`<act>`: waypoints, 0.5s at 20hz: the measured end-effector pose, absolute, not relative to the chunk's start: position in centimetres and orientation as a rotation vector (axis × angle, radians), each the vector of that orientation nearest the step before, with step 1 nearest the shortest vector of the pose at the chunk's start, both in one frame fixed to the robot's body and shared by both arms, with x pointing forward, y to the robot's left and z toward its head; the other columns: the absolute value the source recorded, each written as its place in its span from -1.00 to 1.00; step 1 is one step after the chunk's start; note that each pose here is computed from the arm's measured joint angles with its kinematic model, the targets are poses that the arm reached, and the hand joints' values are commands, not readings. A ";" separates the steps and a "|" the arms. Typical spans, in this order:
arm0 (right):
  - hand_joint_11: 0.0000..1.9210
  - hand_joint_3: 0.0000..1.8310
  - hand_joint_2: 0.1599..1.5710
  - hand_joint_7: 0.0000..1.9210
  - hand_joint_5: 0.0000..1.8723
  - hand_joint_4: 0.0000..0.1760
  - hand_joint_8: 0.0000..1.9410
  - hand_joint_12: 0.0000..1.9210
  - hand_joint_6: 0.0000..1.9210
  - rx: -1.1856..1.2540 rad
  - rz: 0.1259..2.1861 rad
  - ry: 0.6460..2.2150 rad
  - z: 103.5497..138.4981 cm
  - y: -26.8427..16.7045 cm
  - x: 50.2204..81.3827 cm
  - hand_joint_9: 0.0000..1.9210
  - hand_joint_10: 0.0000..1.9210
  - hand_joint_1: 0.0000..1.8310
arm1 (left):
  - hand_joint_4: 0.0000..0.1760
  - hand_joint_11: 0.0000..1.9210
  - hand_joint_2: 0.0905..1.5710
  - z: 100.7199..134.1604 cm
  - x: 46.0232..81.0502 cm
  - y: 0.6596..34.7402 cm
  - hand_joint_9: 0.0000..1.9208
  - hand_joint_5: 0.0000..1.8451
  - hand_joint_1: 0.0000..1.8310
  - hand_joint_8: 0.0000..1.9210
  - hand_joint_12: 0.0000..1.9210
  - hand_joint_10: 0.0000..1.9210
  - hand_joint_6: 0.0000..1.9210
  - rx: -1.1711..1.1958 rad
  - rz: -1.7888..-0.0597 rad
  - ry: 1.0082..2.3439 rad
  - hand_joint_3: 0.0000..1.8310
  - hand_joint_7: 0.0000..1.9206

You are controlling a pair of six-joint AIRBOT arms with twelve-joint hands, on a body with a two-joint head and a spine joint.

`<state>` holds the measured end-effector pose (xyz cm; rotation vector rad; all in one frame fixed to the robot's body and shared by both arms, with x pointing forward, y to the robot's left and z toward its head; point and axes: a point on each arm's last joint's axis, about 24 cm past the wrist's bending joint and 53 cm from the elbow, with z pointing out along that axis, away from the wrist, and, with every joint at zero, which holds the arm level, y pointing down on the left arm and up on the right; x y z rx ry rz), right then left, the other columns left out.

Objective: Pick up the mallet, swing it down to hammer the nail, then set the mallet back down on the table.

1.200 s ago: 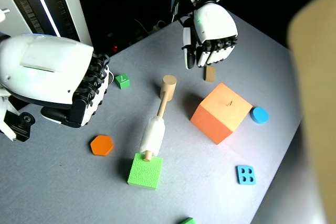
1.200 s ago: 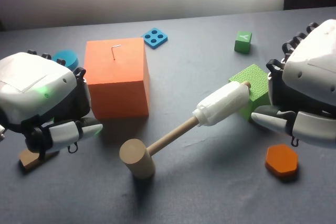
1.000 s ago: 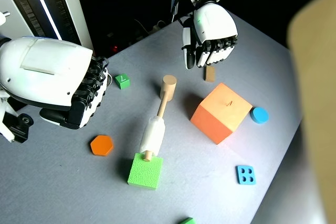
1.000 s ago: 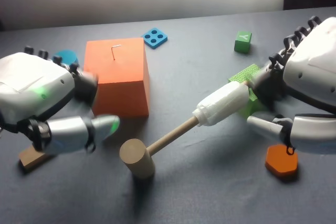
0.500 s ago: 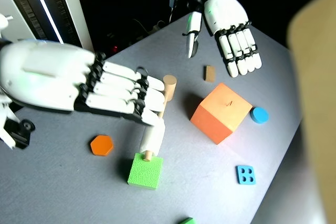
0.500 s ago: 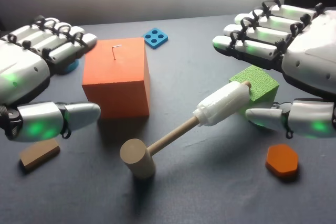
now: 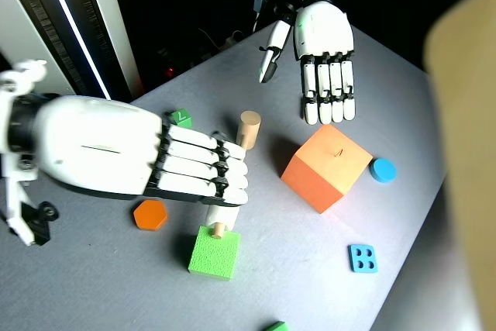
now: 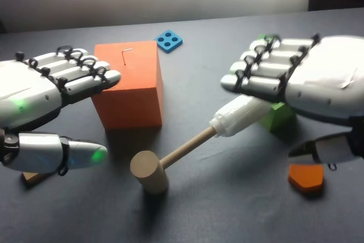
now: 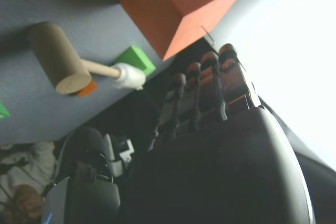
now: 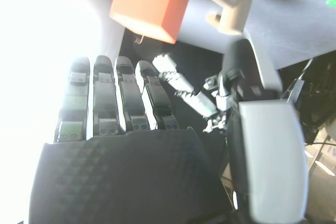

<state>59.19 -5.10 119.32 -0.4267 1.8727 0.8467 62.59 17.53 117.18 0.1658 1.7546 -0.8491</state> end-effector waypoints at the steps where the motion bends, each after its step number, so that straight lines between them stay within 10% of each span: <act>1: -0.99 -1.00 0.08 -1.00 -1.00 -1.00 -1.00 -0.74 -1.00 -0.433 0.848 1.880 119.2 -4.9 59.2 -1.00 -1.00 0.32 | -1.00 -1.00 0.47 116.9 62.5 17.6 -1.00 -1.00 -1.00 -1.00 -1.00 -1.00 -1.00 0.167 -0.853 1.760 -1.00 -1.00; 10: -1.00 -0.99 0.16 -1.00 -1.00 -1.00 -1.00 -0.84 -1.00 -0.400 0.783 1.773 121.0 -5.2 60.4 -1.00 -1.00 0.58 | -1.00 -1.00 0.48 116.5 62.7 16.0 -1.00 -1.00 -1.00 -1.00 -1.00 -1.00 -1.00 0.148 -0.948 1.726 -1.00 -1.00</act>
